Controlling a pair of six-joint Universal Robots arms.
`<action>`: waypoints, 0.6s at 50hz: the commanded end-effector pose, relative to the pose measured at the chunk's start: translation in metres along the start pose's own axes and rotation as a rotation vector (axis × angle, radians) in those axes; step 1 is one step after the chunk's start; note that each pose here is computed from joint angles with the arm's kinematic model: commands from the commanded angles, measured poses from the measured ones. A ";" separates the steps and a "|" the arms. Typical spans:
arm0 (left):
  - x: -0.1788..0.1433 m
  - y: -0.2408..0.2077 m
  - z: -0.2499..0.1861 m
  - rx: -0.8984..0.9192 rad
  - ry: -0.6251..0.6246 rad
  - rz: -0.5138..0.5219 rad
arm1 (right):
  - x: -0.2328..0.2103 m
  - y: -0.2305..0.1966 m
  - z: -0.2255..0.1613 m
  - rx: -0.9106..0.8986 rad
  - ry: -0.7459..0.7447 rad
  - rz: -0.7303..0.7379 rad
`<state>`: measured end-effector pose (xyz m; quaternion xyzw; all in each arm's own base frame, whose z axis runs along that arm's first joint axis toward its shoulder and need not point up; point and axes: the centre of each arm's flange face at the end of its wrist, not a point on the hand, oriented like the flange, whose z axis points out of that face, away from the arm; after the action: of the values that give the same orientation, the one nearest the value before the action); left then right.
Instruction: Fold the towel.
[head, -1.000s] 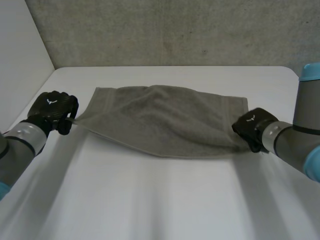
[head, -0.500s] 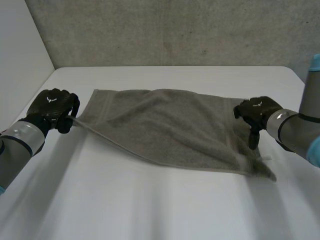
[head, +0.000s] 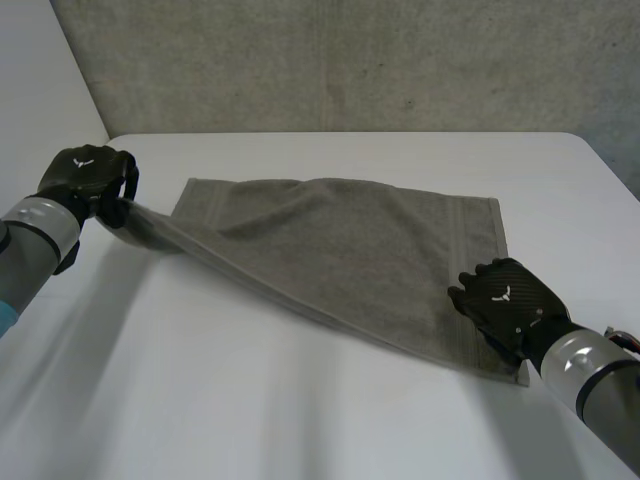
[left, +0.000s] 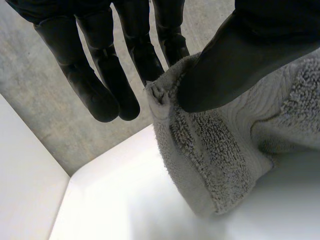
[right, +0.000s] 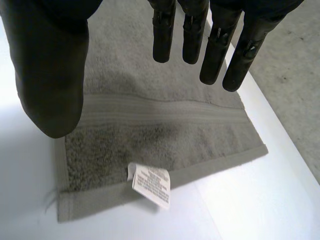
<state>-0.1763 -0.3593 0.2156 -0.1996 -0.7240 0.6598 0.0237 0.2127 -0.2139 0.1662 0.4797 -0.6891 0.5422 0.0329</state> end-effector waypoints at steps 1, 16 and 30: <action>0.002 0.005 0.000 -0.022 0.010 -0.040 | -0.009 0.020 -0.001 -0.004 0.023 0.013; 0.004 0.009 -0.001 -0.033 0.015 -0.044 | -0.018 0.032 0.005 -0.034 -0.007 0.040; 0.005 0.012 0.000 -0.040 0.019 -0.046 | -0.016 0.043 0.023 -0.023 0.025 0.036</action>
<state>-0.1778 -0.3572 0.2047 -0.1895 -0.7391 0.6451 0.0412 0.2016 -0.2170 0.1219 0.4627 -0.7071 0.5338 0.0317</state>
